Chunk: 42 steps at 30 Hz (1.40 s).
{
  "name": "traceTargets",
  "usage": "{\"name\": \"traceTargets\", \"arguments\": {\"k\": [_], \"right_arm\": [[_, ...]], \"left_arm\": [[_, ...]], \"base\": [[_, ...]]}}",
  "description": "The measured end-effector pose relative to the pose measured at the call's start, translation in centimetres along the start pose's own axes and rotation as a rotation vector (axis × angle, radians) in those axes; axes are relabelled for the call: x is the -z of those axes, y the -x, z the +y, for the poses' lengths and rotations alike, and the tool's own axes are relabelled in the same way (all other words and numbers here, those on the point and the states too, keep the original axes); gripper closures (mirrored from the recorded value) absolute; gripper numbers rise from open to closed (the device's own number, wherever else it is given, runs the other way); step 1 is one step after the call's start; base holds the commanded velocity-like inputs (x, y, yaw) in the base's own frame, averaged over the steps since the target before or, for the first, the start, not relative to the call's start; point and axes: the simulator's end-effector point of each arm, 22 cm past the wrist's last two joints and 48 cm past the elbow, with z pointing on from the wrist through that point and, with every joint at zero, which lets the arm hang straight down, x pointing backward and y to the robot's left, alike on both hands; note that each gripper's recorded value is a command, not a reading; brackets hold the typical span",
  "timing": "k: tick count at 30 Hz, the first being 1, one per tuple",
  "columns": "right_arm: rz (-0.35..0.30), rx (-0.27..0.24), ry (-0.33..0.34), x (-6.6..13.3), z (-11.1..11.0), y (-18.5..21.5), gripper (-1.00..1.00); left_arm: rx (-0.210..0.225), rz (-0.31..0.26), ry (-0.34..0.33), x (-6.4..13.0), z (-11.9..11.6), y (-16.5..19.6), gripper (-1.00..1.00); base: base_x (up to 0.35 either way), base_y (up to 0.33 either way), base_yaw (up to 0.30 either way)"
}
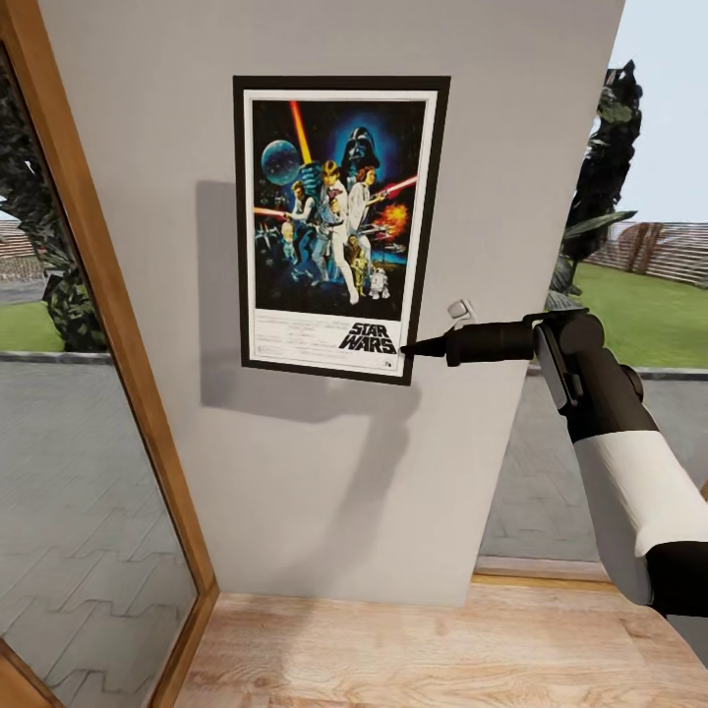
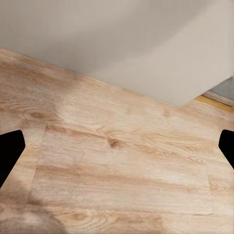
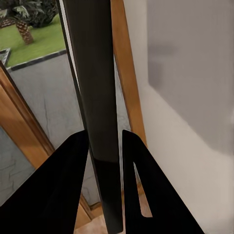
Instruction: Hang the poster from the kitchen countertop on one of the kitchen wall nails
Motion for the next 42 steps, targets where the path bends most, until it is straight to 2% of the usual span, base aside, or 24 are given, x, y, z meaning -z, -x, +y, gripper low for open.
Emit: {"name": "traceTargets", "arguments": {"k": [15,42], "right_arm": [[0.000,0.000,0.002,-0.01,0.05,-0.01,1.00],[0.001,0.000,0.002,-0.03,0.04,-0.07,1.00]], "left_arm": [[0.000,0.000,0.001,0.02,0.05,0.02,-1.00],[-0.002,0.000,0.003,0.10,0.25,0.09,-1.00]], "base": [[0.009,0.000,0.000],[0.132,0.000,0.000]]}}
